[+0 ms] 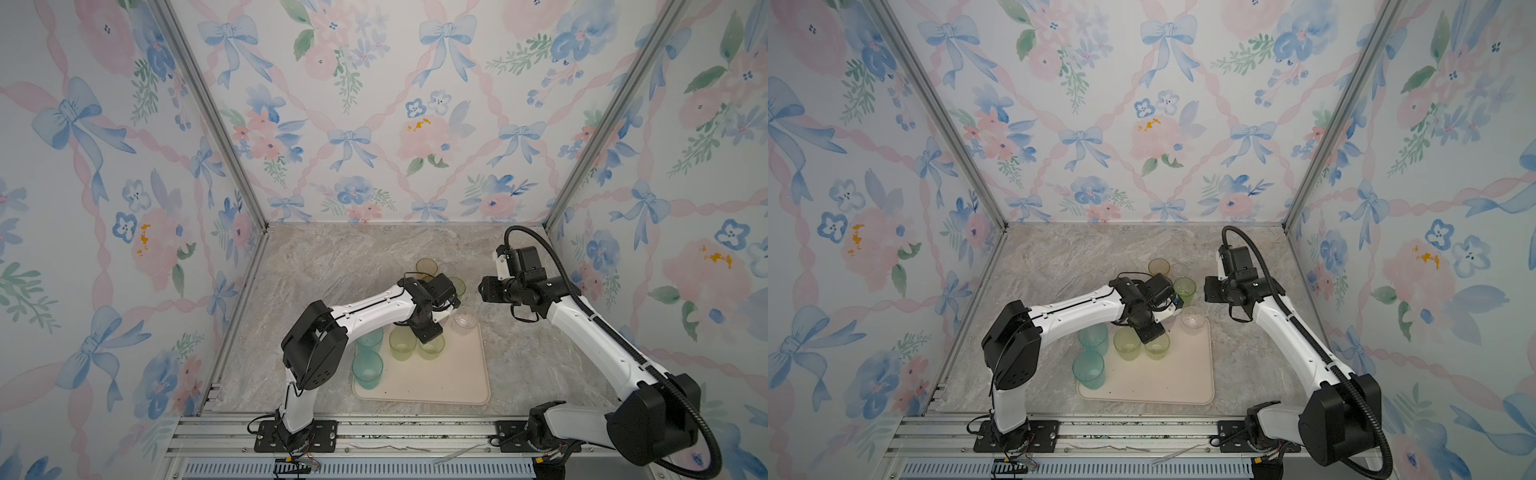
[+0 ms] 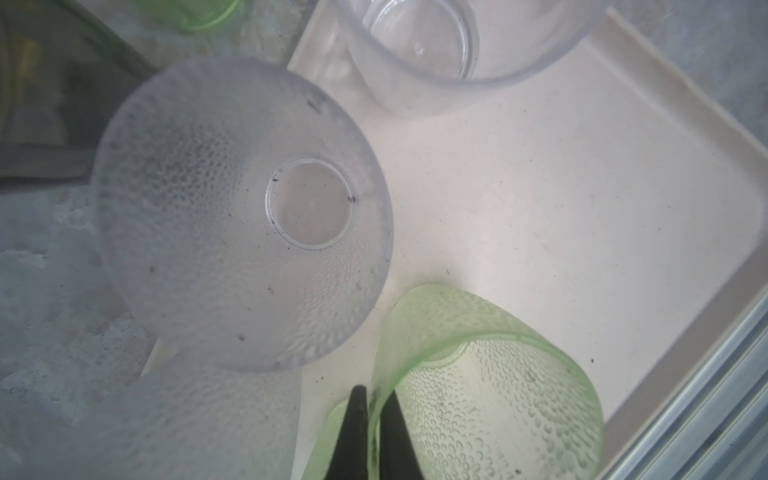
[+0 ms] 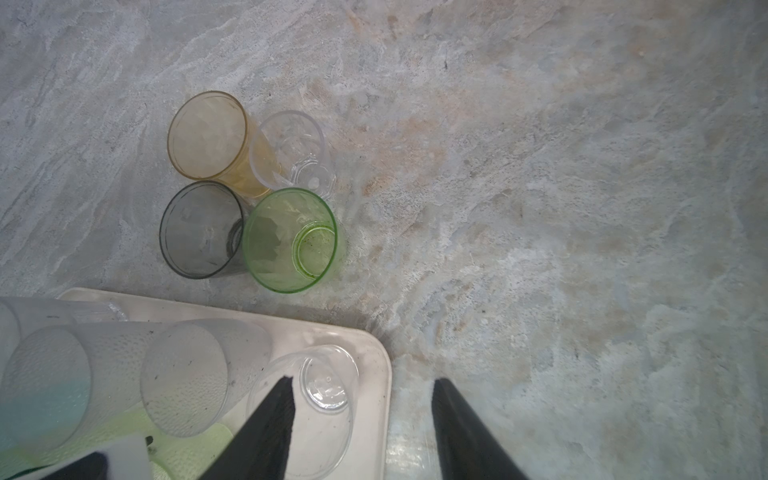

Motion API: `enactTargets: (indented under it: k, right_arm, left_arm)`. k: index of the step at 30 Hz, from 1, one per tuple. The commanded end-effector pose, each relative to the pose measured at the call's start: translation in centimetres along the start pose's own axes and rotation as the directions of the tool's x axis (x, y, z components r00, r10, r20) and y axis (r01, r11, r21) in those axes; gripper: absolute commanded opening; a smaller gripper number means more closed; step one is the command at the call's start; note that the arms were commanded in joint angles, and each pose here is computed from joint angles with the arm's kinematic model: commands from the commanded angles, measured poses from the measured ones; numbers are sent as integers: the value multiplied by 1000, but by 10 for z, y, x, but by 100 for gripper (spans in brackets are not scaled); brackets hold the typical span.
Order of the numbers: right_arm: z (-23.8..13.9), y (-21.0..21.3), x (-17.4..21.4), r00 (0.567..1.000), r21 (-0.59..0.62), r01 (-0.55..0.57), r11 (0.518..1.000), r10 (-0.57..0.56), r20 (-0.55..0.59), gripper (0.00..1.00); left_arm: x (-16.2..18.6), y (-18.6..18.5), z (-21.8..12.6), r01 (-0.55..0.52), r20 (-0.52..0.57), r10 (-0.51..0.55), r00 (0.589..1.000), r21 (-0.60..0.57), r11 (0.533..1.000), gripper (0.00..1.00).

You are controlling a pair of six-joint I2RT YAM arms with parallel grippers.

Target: Place the glasses into the tray

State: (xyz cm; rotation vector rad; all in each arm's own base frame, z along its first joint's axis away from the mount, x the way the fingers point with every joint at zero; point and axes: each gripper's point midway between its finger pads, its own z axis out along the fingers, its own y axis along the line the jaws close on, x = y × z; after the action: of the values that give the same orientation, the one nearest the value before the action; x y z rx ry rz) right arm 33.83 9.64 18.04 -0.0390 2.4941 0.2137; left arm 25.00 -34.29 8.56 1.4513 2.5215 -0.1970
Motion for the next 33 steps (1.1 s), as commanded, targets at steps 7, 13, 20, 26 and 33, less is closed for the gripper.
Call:
enactTargets:
  k: [7, 13, 20, 26, 33]
  right_arm:
    - [5, -4, 3, 1000, 2, -11, 1000, 11, -10, 57]
    - [6, -3, 4, 1000, -1, -13, 1000, 13, -12, 57]
    - [6, -3, 5, 1000, -4, -12, 1000, 12, -14, 57]
    - [6, -3, 4, 1000, -4, -14, 1000, 14, -12, 57]
    - [6, -3, 5, 1000, -5, -14, 1000, 13, -15, 57]
  left_arm:
    - [9, 2, 12, -8, -55, 9, 998, 5, 1000, 2]
    - [7, 3, 8, -10, -44, 10, 999, -4, 1000, 10]
    - [6, 4, 5, -10, -36, 10, 999, -7, 1000, 17]
    - [5, 3, 1, -13, -24, 13, 1000, -6, 1000, 18]
    - [-3, -1, -14, -21, 21, 21, 1000, 11, 1000, 19]
